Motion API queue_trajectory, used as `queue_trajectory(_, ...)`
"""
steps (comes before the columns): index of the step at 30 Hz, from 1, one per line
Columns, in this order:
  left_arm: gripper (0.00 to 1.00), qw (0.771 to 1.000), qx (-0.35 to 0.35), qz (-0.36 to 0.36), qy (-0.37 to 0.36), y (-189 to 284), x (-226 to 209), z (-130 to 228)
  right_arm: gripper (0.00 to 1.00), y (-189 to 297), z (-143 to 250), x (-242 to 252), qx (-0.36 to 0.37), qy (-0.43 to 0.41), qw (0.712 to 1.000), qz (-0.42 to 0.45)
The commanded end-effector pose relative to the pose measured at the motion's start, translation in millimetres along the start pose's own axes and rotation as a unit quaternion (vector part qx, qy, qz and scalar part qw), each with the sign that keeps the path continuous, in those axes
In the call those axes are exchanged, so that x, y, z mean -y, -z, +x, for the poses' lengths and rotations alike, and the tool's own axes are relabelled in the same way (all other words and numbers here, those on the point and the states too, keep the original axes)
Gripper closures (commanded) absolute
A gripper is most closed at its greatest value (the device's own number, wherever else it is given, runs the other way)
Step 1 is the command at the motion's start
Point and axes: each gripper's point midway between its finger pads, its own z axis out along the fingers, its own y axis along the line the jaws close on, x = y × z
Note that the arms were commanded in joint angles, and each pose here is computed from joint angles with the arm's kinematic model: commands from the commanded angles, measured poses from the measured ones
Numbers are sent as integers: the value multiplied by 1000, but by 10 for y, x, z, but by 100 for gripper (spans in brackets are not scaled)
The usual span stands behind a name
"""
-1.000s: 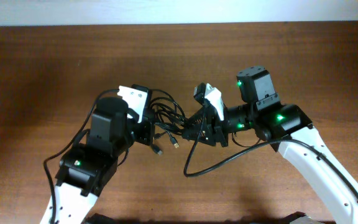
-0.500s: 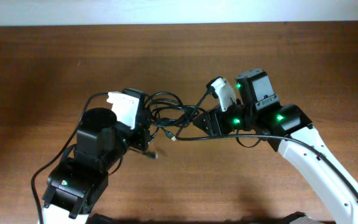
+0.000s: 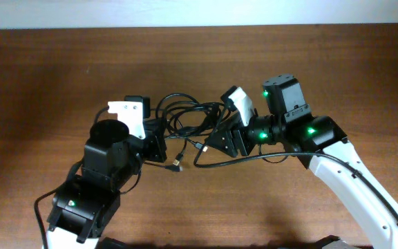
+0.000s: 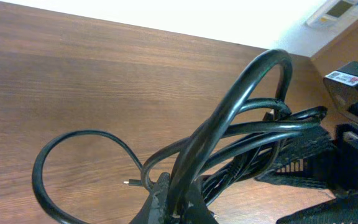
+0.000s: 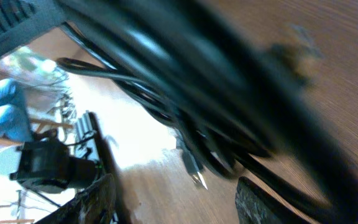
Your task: Untangle cables
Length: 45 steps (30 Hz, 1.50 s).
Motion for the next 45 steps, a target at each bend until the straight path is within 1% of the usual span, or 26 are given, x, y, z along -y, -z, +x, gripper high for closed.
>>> queue_trajectory(1, 100, 999, 2, 40, 16, 57, 147, -32, 50, 65, -105, -204, 17, 41, 998, -44)
queue_trajectory(2, 100, 999, -1, 46, 16, 58, 168, -24, 51, 64, -119, -192, 19, 44, 998, -40)
queue_trajectory(4, 100, 998, -8, 63, 16, 65, 227, 1, 51, 57, -105, -60, 15, 40, 999, -2)
queue_trajectory(8, 100, 998, -9, 65, 16, 66, 234, 4, 44, 91, -35, 291, 5, -27, 995, 100)
queue_trajectory(10, 100, 998, -11, 65, 16, 66, 235, 12, 42, 98, -123, 318, 22, -25, 994, 108)
queue_trajectory(12, 100, 996, -19, 86, 16, 78, 306, 41, 38, 101, -206, 310, 36, -13, 994, 106)
queue_trajectory(14, 100, 995, -24, 96, 16, 84, 338, 55, 38, 101, -261, 290, 46, -1, 994, 100)
queue_trajectory(15, 100, 995, -23, 95, 16, 84, 338, 54, 44, 90, -305, 202, 52, 25, 995, 76)
queue_trajectory(16, 100, 995, -24, 95, 16, 84, 338, 56, 58, 83, -335, 119, 56, 46, 996, 54)
queue_trajectory(18, 100, 996, -21, 89, 16, 80, 316, 46, 72, 78, -350, 35, 59, 57, 996, 30)
queue_trajectory(19, 100, 997, -12, 69, 16, 68, 247, 17, 75, 76, -333, 37, 56, 54, 997, 30)
queue_trajectory(22, 100, 999, 3, 31, 32, 54, 117, -36, 75, 71, -279, 42, 46, 45, 997, 30)
queue_trajectory(25, 100, 999, 23, -14, 38, 50, -41, -98, 92, 67, -268, -89, 45, 56, 997, -8)
queue_trajectory(26, 100, 999, 27, -23, 38, 52, -72, -111, 94, 71, -261, -172, 45, 70, 996, -31)
queue_trajectory(28, 100, 998, 33, -49, 39, 28, -165, -129, 96, 93, -251, -360, 48, 108, 989, -84)
queue_trajectory(30, 100, 997, 15, -60, 39, -89, -213, -70, 96, 138, -242, -551, 56, 149, 977, -139)
queue_trajectory(32, 100, 997, -1, -67, 40, -219, -248, -16, 96, 151, -244, -591, 59, 153, 975, -151)
queue_trajectory(33, 93, 997, -10, -70, 41, -273, -266, 18, 96, 151, -244, -590, 59, 153, 975, -150)
queue_trajectory(34, 71, 997, -19, -63, 39, -304, -243, 50, 96, 151, -244, -588, 58, 152, 975, -150)
queue_trajectory(35, 32, 998, -29, -43, 26, -313, -175, 79, 96, 146, -246, -572, 58, 151, 976, -145)
queue_trajectory(36, 1, 999, -32, -30, 9, -313, -133, 84, 96, 146, -247, -570, 58, 151, 976, -144)
queue_trajectory(37, 1, 999, -36, -24, -11, -313, -113, 97, 96, 146, -247, -570, 58, 151, 976, -145)
queue_trajectory(39, 1, 999, -43, -23, -17, -251, -111, 141, 96, 133, -254, -520, 56, 137, 980, -131)
queue_trajectory(41, 1, 999, -31, -18, -28, -138, -84, 106, 96, 97, -295, -344, 53, 84, 992, -80)
queue_trajectory(43, 1, 998, -12, -10, -63, 13, -42, 48, 96, 97, -384, -278, 65, 43, 995, -62)
queue_trajectory(45, 1, 990, -8, 41, -134, 162, 137, 79, 96, 127, -555, -306, 92, -2, 993, -69)
